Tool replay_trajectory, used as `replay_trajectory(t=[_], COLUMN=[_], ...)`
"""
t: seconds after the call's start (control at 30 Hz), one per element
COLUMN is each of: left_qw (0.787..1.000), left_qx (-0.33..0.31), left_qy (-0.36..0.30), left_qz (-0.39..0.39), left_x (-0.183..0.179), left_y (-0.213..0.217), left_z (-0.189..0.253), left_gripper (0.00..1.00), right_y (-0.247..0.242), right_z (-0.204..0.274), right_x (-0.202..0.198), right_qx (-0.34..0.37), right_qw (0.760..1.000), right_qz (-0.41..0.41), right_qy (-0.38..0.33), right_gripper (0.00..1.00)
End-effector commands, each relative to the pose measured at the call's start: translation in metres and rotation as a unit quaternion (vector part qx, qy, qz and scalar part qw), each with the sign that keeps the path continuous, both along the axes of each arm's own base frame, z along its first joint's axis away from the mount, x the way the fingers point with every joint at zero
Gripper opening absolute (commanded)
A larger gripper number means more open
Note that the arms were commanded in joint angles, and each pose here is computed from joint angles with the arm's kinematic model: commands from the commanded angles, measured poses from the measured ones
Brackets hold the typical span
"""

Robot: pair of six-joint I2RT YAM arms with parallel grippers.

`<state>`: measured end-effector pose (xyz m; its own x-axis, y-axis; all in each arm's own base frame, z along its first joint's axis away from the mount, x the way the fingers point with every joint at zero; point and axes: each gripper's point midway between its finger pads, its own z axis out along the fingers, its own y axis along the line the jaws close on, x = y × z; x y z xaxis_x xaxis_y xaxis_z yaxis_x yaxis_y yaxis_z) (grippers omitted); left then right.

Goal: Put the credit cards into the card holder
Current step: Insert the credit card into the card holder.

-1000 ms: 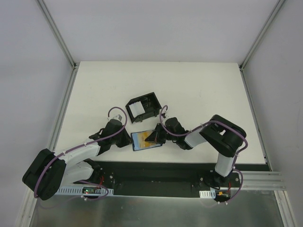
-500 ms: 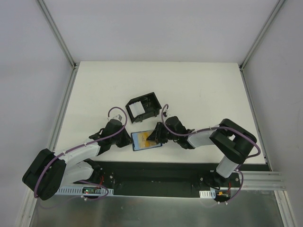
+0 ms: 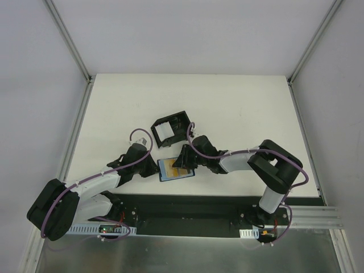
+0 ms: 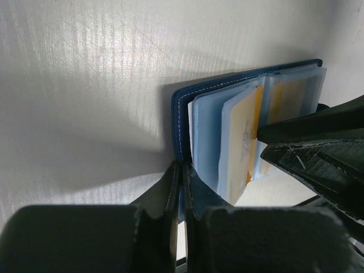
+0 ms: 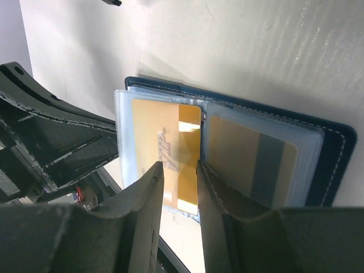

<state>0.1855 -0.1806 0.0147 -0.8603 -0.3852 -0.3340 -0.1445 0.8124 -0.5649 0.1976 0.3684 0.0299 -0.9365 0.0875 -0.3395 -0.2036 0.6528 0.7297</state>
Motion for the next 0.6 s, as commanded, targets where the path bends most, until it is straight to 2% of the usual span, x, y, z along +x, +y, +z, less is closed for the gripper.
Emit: replay_trajectory(t=[0.0,0.57], left_qw=[0.999,0.999], left_qx=[0.040,0.041], left_qy=[0.033,0.034], left_qz=[0.003,0.003], left_x=[-0.015,-0.015], left_y=[0.017,0.018], left_z=[-0.019,-0.020], left_gripper=[0.00,0.00], right_y=[0.006,0.032], right_z=[-0.002,0.021], right_x=[-0.005,-0.011], right_qx=[-0.016,0.014], right_qw=[1.000,0.997], right_qz=[0.024,0.066], right_qy=[-0.006,-0.024], right_gripper=[0.33,0.30])
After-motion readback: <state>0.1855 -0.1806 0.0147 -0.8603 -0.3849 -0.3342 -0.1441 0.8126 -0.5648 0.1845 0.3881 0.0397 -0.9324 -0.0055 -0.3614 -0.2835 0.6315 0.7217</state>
